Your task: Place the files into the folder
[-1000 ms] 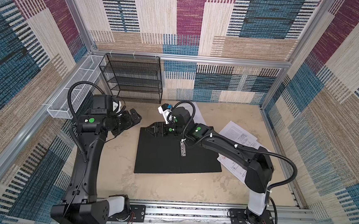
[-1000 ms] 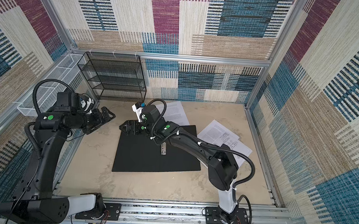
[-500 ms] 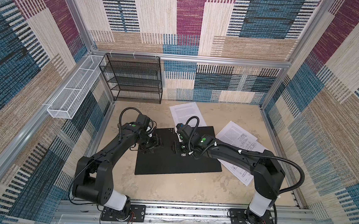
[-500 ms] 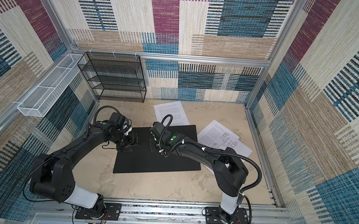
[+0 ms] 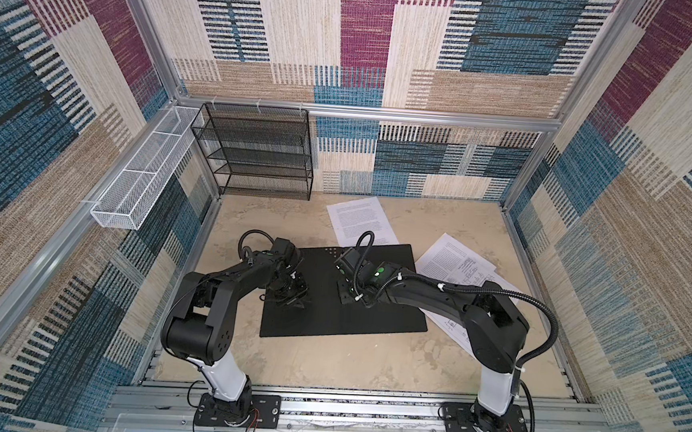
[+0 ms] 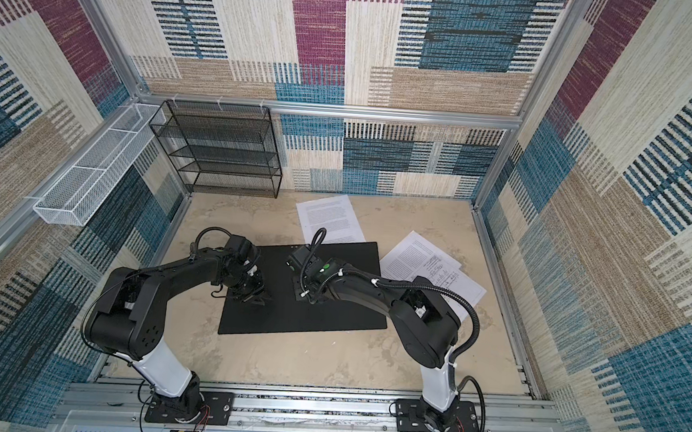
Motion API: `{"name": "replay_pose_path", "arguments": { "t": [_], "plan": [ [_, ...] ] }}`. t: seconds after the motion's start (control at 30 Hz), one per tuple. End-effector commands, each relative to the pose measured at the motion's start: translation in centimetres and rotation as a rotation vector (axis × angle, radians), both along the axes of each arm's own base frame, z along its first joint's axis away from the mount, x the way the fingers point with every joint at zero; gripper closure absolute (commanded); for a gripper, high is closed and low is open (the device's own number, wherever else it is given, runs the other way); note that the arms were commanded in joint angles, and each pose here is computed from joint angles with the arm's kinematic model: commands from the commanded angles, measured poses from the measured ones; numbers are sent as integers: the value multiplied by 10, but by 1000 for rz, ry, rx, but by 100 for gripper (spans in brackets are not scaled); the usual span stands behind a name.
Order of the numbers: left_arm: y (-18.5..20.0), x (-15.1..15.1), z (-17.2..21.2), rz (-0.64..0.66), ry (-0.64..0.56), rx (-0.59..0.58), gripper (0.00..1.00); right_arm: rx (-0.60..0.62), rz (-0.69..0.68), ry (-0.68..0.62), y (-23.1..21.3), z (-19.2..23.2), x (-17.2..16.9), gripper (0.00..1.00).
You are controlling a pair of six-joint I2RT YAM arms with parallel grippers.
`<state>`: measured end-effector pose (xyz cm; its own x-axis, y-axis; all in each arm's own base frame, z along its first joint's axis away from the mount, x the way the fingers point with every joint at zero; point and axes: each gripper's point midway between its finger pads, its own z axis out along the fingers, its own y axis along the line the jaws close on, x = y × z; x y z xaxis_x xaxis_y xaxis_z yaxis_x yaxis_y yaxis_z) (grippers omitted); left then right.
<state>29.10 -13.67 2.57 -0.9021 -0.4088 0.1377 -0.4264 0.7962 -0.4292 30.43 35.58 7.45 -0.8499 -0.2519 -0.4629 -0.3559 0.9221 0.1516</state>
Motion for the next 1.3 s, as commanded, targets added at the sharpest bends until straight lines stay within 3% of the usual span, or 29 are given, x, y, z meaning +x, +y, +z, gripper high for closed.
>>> {"name": "replay_pose_path", "arguments": {
  "t": [0.0, 0.23, 0.57, 1.27],
  "plan": [
    [10, -4, -19, 44, 35, 57, 74, -34, 5, 12, -5, -7, -3, 69],
    [16, -14, -30, 57, 65, 88, 81, -79, -10, 17, -15, -18, -4, 71],
    [35, -24, -28, 69, 74, 172, 82, -129, -41, -23, -24, -15, 9, 70],
    [38, -27, -31, 71, 82, 165, 83, -124, -35, 7, -25, -31, 18, 78]
  ]
}}
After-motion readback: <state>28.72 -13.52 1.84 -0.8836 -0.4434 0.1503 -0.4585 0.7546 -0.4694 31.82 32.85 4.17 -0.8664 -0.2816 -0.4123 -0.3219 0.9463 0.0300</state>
